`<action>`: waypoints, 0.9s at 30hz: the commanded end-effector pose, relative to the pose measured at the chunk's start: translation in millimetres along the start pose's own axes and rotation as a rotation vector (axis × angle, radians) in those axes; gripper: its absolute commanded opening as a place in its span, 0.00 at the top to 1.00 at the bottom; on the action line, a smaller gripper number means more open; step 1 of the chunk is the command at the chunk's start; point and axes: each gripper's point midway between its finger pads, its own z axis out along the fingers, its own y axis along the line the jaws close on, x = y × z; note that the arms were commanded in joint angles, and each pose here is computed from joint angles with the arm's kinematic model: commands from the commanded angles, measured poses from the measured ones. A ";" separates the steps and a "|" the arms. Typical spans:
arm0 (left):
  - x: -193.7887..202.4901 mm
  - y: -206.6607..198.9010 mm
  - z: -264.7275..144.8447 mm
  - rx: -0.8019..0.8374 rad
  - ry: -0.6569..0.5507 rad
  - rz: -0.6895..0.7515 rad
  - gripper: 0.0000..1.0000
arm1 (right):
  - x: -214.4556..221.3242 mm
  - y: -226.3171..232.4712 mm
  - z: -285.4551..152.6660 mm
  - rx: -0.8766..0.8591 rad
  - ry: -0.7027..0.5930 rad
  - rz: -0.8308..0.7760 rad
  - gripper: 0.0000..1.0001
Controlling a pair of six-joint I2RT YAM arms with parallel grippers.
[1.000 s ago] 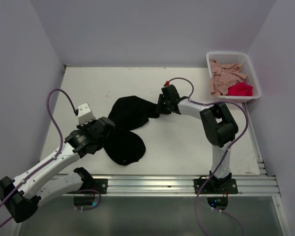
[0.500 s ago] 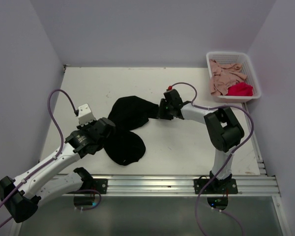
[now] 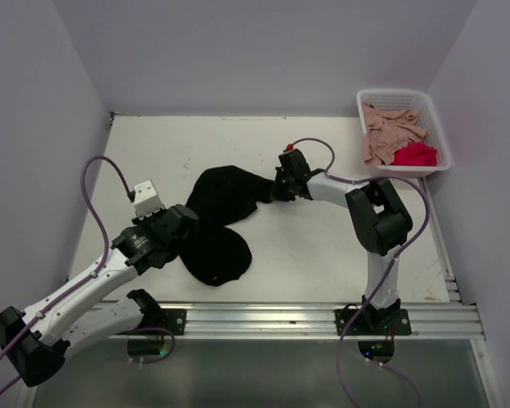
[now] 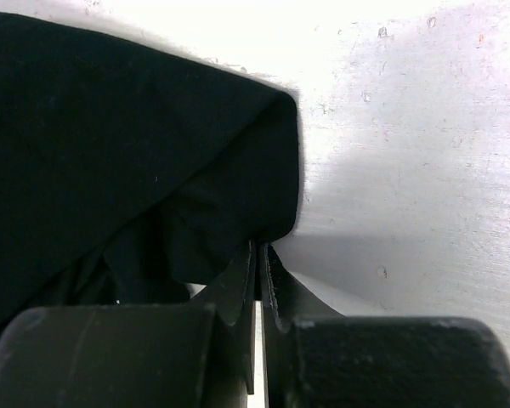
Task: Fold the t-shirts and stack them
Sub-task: Flatten out the tshirt
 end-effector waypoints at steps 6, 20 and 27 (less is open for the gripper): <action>3.0 -12.0 4.3 0.055 -0.007 0.012 0.85 | -53.0 -13.4 -97.1 0.186 -0.192 -0.154 1.00; 67.6 -125.6 -5.8 0.617 0.172 0.244 0.83 | -153.8 -7.3 -309.5 0.359 -0.664 -0.257 1.00; 95.4 -154.3 -13.7 0.746 0.234 0.320 0.59 | -146.3 -10.5 -302.0 0.357 -0.633 -0.270 1.00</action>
